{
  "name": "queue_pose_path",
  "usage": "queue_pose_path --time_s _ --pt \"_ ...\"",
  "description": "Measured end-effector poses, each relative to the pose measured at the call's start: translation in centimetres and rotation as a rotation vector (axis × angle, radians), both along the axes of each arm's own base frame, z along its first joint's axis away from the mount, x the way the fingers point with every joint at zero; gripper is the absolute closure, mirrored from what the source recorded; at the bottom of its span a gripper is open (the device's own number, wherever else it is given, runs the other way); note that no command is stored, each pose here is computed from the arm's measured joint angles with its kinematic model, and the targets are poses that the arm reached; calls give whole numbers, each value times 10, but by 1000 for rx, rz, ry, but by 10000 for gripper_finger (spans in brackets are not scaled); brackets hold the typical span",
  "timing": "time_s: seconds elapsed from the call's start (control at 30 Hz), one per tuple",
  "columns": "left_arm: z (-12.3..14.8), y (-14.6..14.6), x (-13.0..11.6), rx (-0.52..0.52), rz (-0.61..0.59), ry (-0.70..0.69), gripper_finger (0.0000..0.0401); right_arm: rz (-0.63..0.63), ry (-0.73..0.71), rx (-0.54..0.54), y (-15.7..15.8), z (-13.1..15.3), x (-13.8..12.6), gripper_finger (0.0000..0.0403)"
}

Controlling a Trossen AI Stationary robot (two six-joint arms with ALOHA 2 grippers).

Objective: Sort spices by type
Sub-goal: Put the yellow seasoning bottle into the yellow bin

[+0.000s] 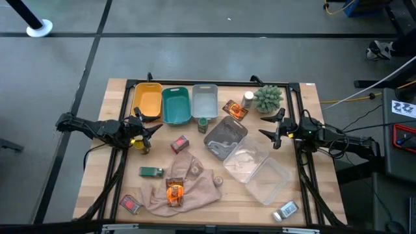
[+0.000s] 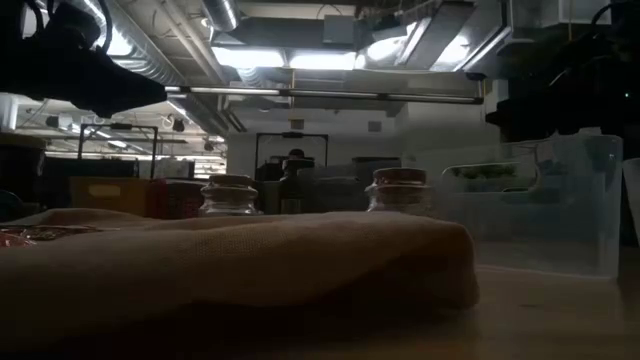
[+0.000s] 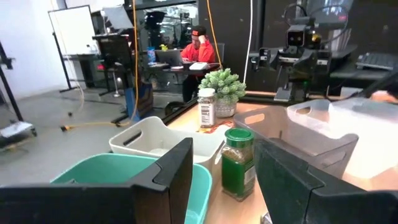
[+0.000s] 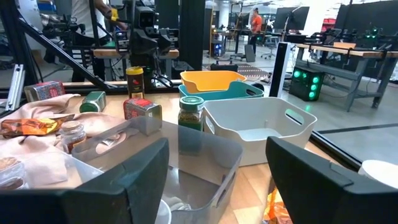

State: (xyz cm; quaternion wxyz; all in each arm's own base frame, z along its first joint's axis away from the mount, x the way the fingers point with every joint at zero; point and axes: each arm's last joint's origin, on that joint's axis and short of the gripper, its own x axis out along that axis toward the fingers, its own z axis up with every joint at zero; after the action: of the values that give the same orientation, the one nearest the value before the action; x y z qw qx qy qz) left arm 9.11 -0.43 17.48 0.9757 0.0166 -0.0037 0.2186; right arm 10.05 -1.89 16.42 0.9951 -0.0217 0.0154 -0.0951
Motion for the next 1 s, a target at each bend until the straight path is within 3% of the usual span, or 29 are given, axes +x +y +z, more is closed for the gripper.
queue_pose_path --time_s 0.17,0.4,0.7,1.0 --pt "6 0 0 -105 -7 -110 246 0 -2 0 0 0 0 134" --pt "11 -2 3 -132 -62 -147 246 -1 -18 69 0 0 0 134" --pt "41 -5 14 -106 -64 -27 246 -1 -19 73 0 0 0 134" --pt "84 -10 27 -224 -67 227 246 -1 -19 73 0 0 0 134"
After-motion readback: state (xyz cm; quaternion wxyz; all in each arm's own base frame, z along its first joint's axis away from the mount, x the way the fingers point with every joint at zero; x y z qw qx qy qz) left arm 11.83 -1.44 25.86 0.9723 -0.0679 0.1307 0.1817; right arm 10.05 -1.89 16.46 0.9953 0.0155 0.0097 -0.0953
